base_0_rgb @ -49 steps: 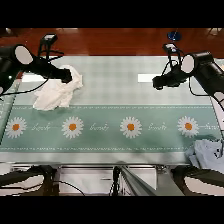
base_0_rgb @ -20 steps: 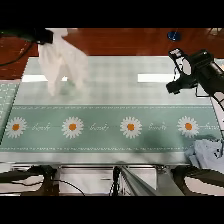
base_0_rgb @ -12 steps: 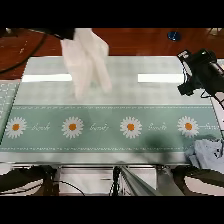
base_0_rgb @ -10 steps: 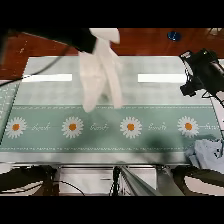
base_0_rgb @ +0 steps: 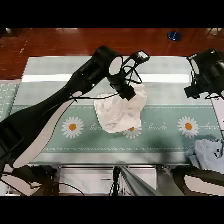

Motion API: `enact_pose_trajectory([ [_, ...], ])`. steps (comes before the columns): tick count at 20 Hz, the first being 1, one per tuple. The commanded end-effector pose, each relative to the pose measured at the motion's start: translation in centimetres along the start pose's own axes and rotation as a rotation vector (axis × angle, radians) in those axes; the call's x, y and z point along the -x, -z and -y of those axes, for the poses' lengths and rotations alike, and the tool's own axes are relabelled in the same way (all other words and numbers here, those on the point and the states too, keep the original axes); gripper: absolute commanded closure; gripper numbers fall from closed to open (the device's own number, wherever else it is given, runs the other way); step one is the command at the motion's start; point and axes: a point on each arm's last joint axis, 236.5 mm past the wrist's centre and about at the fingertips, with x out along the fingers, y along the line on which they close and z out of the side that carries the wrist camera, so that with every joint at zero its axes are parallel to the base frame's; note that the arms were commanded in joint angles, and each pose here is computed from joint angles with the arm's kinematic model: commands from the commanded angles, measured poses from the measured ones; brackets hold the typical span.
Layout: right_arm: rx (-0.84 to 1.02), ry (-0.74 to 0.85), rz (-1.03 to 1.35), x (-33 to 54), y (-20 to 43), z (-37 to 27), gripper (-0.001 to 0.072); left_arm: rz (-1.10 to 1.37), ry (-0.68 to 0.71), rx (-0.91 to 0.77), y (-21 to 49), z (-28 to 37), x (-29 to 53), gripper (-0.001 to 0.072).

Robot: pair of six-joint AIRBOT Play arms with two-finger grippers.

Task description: Fold the shirts.

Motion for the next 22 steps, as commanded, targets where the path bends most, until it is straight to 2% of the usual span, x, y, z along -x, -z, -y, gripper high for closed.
enact_pose_trajectory([
  [1,-0.013,-0.04,0.024,-0.2,-0.6,-0.5,0.0222,-0.072,-0.203,0.023,1.7,-7.5,3.0,0.0296],
  [4,-0.007,-0.082,0.029,-0.5,-0.8,-1.0,0.0222,0.075,-0.341,0.21,3.0,-17.0,12.9,0.0295],
  [6,0.0,-0.159,0.036,-0.8,-0.9,-2.1,0.0231,0.118,-0.322,0.371,6.4,-20.8,16.6,0.0294],
  [8,0.011,-0.277,0.044,-1.0,-1.1,-3.7,0.0244,0.104,-0.205,0.528,10.8,-22.7,16.9,0.029],
  [9,0.007,-0.333,0.048,-1.1,-1.1,-4.2,0.0245,0.078,-0.114,0.598,13.2,-22.9,15.9,0.018],
  [10,-0.003,-0.377,0.052,-1.2,-1.2,-4.5,0.0245,0.056,-0.02,0.664,15.1,-22.8,14.5,0.011],
  [13,-0.059,-0.518,0.081,-1.3,-1.9,-5.2,0.0245,0.017,0.289,0.799,19.2,-19.7,9.2,0.0092],
  [14,-0.075,-0.563,0.091,-1.1,-2.1,-5.5,0.0245,0.007,0.36,0.821,20.1,-18.4,7.4,0.0019],
  [15,-0.082,-0.603,0.106,-0.9,-2.4,-5.7,0.0245,0.003,0.399,0.834,20.7,-17.4,5.7,-0.0009],
  [18,-0.083,-0.652,0.145,-0.7,-3.1,-5.9,0.0245,0.067,0.413,0.888,21.0,-16.6,0.9,-0.001],
  [22,-0.087,-0.659,0.164,-0.5,-3.5,-6.0,0.0246,0.097,0.53,0.901,18.3,-14.6,-2.2,-0.001],
])
